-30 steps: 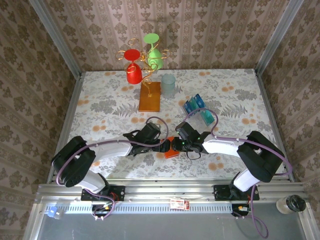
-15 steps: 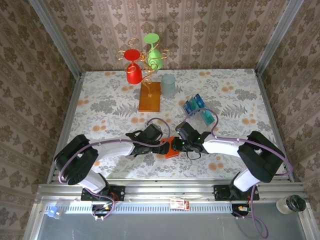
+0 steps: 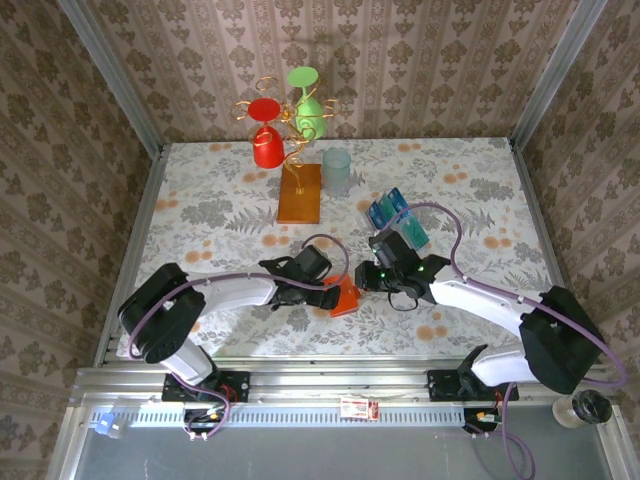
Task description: Put the credit cards into the card holder
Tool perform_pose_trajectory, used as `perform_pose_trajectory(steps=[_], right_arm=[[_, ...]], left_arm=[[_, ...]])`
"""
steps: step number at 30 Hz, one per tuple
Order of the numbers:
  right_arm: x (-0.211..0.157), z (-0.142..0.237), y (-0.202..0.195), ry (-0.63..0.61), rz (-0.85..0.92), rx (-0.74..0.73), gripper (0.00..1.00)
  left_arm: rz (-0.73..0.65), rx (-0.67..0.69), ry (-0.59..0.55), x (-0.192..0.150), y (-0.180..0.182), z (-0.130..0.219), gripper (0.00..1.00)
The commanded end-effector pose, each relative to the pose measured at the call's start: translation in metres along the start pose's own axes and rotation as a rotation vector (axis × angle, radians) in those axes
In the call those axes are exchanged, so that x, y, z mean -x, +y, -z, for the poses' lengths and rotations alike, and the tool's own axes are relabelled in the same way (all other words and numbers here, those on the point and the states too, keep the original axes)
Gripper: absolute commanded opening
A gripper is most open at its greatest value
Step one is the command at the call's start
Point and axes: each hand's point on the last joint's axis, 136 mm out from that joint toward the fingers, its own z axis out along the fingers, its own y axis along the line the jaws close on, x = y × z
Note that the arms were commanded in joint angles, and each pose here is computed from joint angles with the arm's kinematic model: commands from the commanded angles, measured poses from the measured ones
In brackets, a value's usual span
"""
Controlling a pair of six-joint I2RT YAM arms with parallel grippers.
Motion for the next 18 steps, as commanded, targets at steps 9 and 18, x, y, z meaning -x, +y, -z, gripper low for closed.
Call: perform_pose_trajectory(steps=[9,18], right_arm=[[-0.016,-0.022,-0.010,0.114,0.050,-0.060,0.29],[-0.015,-0.030,-0.006,0.138,0.065,-0.059,0.30]], left_arm=[[-0.246,0.173,0.139,-0.024,0.022,-0.004,1.00],[-0.279,0.179,0.159,-0.031,0.023,-0.008,1.00]])
